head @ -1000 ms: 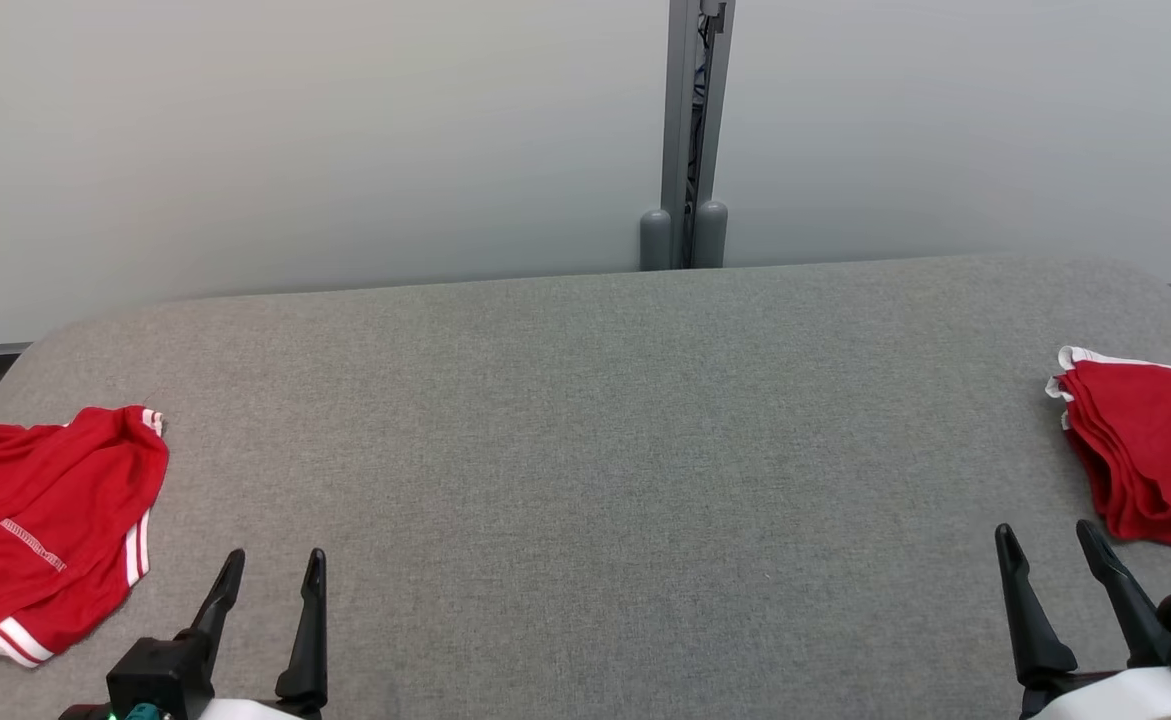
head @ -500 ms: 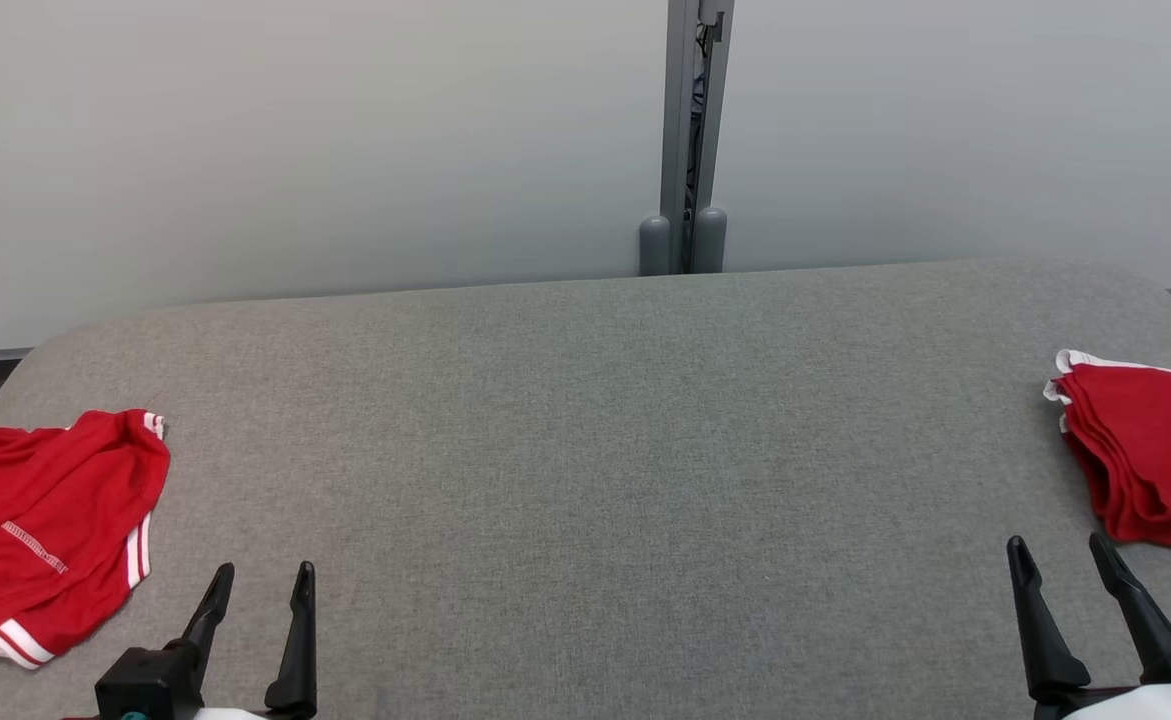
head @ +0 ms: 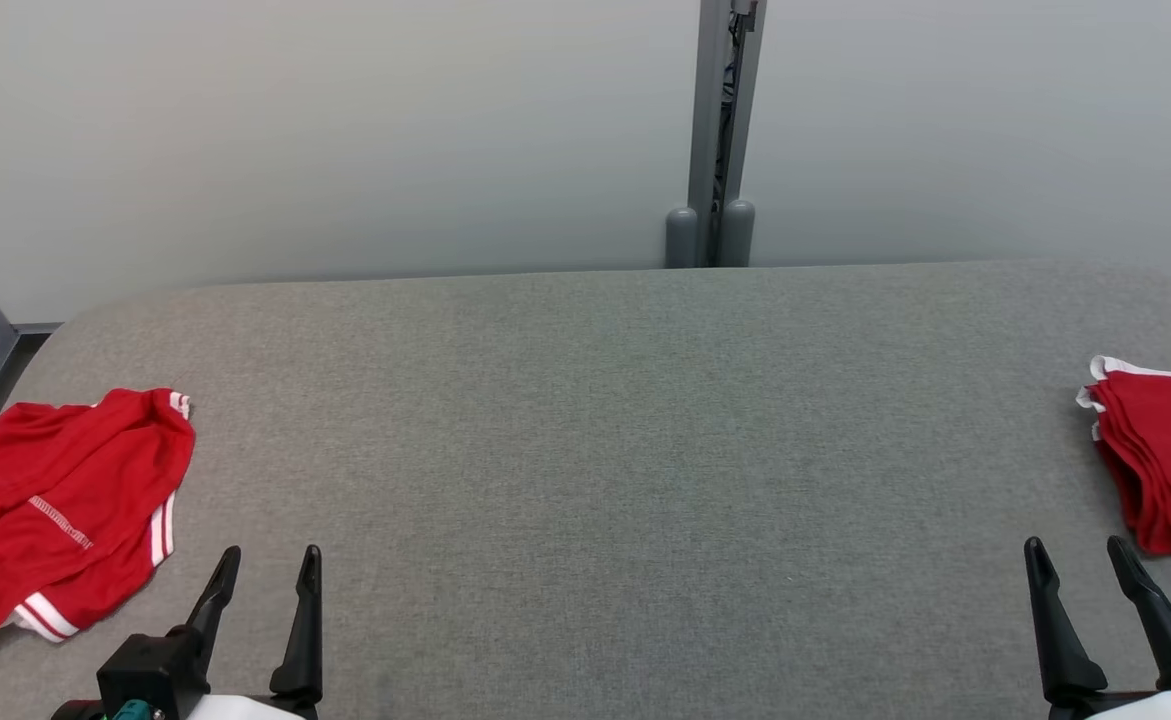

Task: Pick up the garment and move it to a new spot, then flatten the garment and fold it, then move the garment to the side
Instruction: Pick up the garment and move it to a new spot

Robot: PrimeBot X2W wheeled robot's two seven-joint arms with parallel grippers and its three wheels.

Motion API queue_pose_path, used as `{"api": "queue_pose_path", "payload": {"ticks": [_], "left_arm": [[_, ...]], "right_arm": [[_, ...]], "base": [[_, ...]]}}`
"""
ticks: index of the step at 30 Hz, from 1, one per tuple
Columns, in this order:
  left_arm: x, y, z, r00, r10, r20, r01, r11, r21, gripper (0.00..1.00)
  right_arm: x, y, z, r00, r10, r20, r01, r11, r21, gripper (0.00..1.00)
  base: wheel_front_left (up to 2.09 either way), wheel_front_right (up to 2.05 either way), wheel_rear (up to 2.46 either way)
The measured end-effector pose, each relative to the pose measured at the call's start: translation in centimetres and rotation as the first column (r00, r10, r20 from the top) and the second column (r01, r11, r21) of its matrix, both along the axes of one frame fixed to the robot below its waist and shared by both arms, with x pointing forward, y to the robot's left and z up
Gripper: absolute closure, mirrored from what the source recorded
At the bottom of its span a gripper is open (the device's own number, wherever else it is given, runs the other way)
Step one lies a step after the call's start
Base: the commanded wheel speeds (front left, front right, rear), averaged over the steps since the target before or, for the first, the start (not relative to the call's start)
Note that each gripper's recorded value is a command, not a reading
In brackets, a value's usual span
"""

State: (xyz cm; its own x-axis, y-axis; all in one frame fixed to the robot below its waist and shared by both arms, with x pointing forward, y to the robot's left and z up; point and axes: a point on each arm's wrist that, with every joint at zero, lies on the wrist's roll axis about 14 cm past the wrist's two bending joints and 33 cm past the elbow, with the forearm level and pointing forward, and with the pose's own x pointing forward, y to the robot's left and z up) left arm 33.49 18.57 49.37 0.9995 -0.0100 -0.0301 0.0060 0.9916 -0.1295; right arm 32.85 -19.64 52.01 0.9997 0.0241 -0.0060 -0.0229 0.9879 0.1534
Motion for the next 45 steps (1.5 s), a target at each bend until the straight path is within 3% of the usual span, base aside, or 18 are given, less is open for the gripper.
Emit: {"api": "queue_pose_path", "payload": {"ticks": [11, 26, 45], "left_arm": [[-1.4, 4.1, 1.6, 0.99, 0.125, 0.064, -0.124, 0.992, -0.017, 0.0], [-7.5, 11.9, 2.3, 0.922, 0.374, 0.098, -0.374, 0.927, -0.013, 0.0], [-7.8, 12.7, 2.6, 0.91, 0.4, 0.107, -0.401, 0.916, -0.01, 0.0]], "right_arm": [[2.5, 5.1, 0.9, 0.987, 0.162, 0.02, -0.162, 0.987, 0.001, 0.0], [4.9, 14.6, 1.5, 0.903, 0.428, 0.032, -0.429, 0.903, 0.018, 0.0], [5.3, 15.3, 1.5, 0.894, 0.448, 0.024, -0.448, 0.894, 0.0, 0.0]], "base": [[0.0, 0.0, 0.0], [0.0, 0.0, 0.0], [0.0, 0.0, 0.0]]}}
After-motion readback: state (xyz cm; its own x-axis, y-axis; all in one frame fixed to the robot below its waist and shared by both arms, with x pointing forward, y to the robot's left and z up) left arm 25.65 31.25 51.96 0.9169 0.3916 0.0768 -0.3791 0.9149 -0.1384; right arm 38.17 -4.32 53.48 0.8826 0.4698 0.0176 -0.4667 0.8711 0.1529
